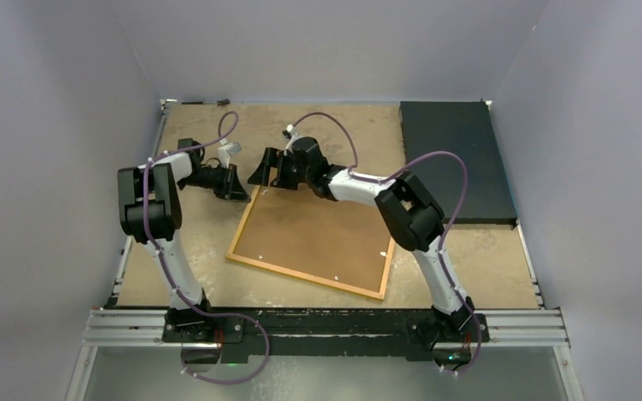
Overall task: Put the photo into the frame
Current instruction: Install the photo frame at the center of the board, then turn over the photo frame at the center of the board.
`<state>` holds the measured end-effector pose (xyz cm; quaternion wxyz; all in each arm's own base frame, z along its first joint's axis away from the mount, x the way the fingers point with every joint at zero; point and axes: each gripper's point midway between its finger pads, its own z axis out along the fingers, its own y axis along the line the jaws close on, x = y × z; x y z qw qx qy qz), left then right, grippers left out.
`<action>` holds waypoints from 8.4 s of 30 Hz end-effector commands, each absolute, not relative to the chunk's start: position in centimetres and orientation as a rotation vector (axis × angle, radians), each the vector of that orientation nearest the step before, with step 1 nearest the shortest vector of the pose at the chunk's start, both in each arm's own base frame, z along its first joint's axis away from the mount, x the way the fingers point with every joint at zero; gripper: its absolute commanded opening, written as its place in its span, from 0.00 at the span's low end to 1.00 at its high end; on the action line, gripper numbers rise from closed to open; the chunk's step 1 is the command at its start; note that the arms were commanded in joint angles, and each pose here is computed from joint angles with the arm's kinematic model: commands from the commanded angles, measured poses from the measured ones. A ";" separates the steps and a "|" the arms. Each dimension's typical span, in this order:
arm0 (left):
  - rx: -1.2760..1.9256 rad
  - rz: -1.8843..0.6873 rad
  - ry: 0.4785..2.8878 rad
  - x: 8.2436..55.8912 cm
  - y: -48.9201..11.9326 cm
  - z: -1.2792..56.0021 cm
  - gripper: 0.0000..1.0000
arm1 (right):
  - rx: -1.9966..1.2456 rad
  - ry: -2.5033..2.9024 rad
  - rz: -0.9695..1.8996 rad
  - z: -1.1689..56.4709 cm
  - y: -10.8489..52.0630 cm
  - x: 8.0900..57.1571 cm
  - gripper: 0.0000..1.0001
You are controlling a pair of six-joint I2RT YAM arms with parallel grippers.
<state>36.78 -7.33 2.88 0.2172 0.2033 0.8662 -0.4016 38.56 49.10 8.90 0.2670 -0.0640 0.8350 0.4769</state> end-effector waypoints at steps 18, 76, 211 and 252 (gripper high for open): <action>0.637 -1.012 2.470 35.7 -6.3 0.6 0.04 | -0.200 2.280 1.285 6.9 50.0 37.7 0.94; 0.656 -0.985 2.419 36.0 -3.7 5.4 0.15 | -0.732 1.936 0.976 17.1 45.8 36.1 0.94; 1.964 0.281 0.790 22.6 -6.9 10.9 0.63 | -1.178 1.835 0.929 17.1 44.7 17.3 0.00; 1.800 0.085 1.004 26.1 -10.0 20.8 0.02 | -1.349 1.671 0.263 20.3 38.0 19.1 0.89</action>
